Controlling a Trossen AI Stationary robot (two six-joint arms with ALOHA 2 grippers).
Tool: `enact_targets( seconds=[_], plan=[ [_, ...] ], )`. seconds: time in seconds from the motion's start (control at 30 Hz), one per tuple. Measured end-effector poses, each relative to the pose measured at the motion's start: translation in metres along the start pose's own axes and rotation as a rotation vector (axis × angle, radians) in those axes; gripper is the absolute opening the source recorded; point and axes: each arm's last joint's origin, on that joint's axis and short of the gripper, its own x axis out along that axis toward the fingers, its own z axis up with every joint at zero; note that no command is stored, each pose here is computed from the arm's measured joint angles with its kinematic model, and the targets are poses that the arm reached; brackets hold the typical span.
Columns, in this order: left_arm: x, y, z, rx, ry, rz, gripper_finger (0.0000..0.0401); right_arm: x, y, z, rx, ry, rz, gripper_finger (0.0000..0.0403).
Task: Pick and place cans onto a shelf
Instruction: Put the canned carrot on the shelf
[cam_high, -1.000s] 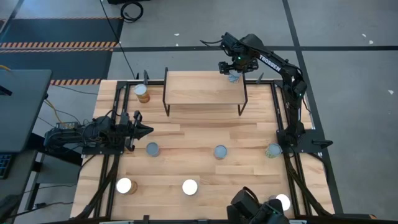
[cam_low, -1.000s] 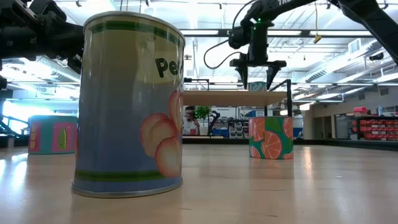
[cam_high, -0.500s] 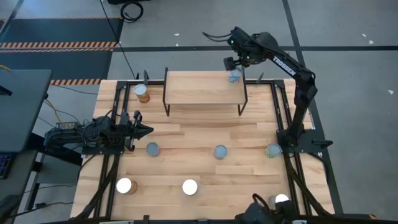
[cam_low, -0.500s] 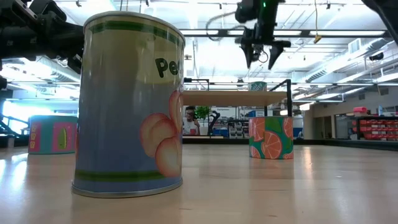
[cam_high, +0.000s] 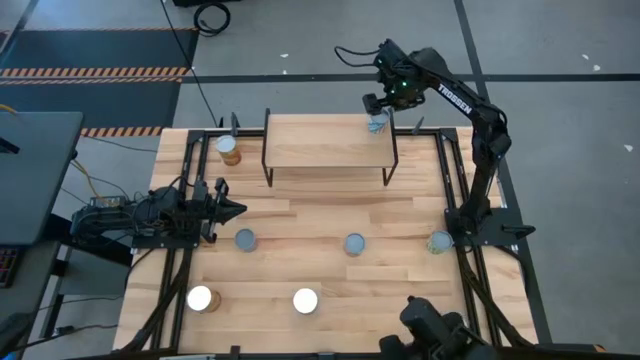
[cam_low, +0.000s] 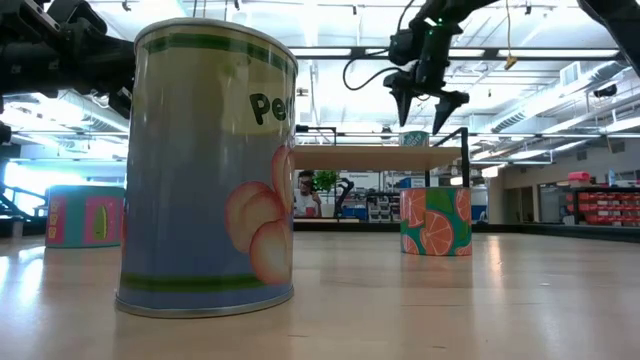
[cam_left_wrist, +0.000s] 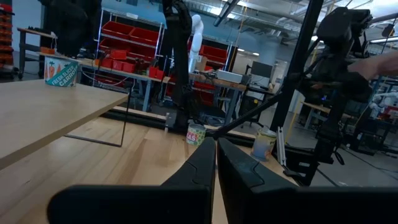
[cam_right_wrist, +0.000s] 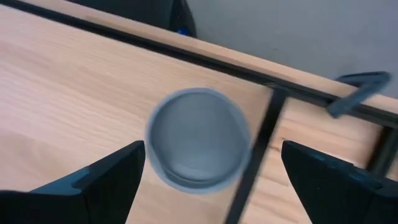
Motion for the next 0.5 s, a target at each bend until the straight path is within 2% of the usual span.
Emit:
enact_targets(
  seconds=[0.23, 0.5],
  plan=[
    [0.0, 0.0, 0.0, 0.0, 0.0, 0.0, 0.0023, 0.013, 0.0, -0.001, 0.014, 0.037, 0.048, 0.038],
    [0.0, 0.0, 0.0, 0.0, 0.0, 0.0, 0.0023, 0.015, 0.004, 0.003, 0.015, 0.01, 0.116, 0.0372]
  ],
)
